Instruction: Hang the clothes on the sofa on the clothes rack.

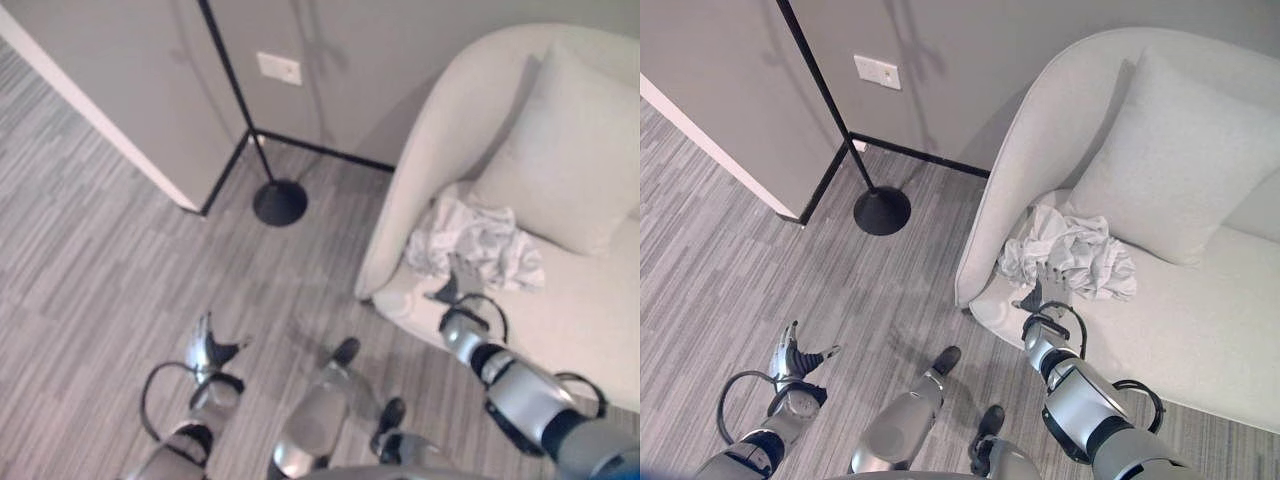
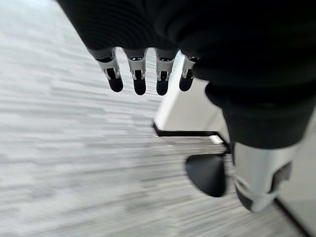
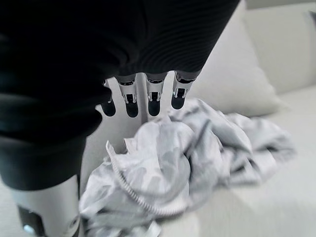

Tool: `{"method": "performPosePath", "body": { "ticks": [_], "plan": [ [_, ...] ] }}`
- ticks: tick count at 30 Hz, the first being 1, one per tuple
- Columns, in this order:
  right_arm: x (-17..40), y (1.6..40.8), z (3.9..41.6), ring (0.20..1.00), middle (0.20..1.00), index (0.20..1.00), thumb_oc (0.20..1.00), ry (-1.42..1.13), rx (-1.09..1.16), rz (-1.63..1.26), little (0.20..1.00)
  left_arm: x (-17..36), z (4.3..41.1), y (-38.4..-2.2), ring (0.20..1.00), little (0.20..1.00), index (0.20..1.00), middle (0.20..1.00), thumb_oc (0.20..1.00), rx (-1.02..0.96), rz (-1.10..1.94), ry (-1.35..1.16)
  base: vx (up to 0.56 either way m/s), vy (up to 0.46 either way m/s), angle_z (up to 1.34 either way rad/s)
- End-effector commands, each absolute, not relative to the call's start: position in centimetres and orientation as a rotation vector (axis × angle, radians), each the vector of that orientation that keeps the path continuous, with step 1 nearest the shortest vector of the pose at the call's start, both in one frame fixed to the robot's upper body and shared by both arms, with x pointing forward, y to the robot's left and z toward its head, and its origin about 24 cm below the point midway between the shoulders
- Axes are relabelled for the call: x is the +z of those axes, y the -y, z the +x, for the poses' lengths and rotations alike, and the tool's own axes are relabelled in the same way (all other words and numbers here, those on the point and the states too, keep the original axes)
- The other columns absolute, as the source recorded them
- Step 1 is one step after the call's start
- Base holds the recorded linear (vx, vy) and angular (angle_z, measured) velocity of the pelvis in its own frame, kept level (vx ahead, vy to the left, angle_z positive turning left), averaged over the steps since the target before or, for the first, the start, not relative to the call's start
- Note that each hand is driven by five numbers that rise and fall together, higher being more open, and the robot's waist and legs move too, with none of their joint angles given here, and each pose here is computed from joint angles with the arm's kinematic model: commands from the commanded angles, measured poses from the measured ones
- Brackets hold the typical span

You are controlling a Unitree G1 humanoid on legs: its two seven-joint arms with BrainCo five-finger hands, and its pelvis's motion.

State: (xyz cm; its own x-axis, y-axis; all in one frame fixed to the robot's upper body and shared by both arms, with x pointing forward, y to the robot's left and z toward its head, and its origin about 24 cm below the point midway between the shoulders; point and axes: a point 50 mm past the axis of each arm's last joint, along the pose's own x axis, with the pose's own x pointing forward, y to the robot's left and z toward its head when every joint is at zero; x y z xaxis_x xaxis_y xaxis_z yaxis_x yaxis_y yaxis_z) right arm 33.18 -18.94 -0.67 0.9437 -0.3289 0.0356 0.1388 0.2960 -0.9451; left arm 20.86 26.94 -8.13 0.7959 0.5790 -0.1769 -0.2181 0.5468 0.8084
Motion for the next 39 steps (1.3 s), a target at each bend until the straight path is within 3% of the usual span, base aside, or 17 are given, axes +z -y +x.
{"method": "performPosePath", "body": {
  "ticks": [1,14,27,28,34,39],
  "plan": [
    [2.9,21.9,34.7,1.000,1.000,1.000,1.000,-0.059,-0.480,-1.322,1.000,-6.9,22.9,-25.8,1.000,1.000,1.000,1.000,1.000,0.483,0.929,-0.334,0.06,0.018,0.00],
    [7.7,25.0,36.1,1.000,1.000,1.000,1.000,0.060,-0.692,-1.343,1.000,-3.2,26.7,-24.7,1.000,1.000,1.000,1.000,1.000,0.530,0.986,-0.087,0.05,-0.001,-0.02],
    [12.4,27.6,36.7,1.000,1.000,1.000,1.000,0.154,-0.943,-1.158,1.000,-0.9,26.5,-25.7,1.000,1.000,1.000,1.000,1.000,0.655,0.991,0.096,0.04,0.016,0.09],
    [12.3,27.6,36.7,0.200,0.200,0.200,0.200,0.120,-0.957,-1.116,0.200,-1.0,26.3,-25.5,1.000,1.000,1.000,1.000,1.000,0.666,0.972,0.090,0.04,-0.009,0.00],
    [9.7,25.9,36.6,0.200,0.200,0.200,0.200,-0.005,-0.922,-1.043,0.200,-2.2,26.3,-23.7,1.000,1.000,1.000,1.000,1.000,0.614,0.958,0.038,0.05,-0.016,0.01],
    [8.4,20.6,37.1,0.200,0.200,0.200,0.200,0.033,-0.875,-0.693,0.200,-3.8,26.6,-21.9,1.000,1.000,1.000,1.000,1.000,0.530,0.962,-0.050,0.00,0.006,-0.01]
  ]
}}
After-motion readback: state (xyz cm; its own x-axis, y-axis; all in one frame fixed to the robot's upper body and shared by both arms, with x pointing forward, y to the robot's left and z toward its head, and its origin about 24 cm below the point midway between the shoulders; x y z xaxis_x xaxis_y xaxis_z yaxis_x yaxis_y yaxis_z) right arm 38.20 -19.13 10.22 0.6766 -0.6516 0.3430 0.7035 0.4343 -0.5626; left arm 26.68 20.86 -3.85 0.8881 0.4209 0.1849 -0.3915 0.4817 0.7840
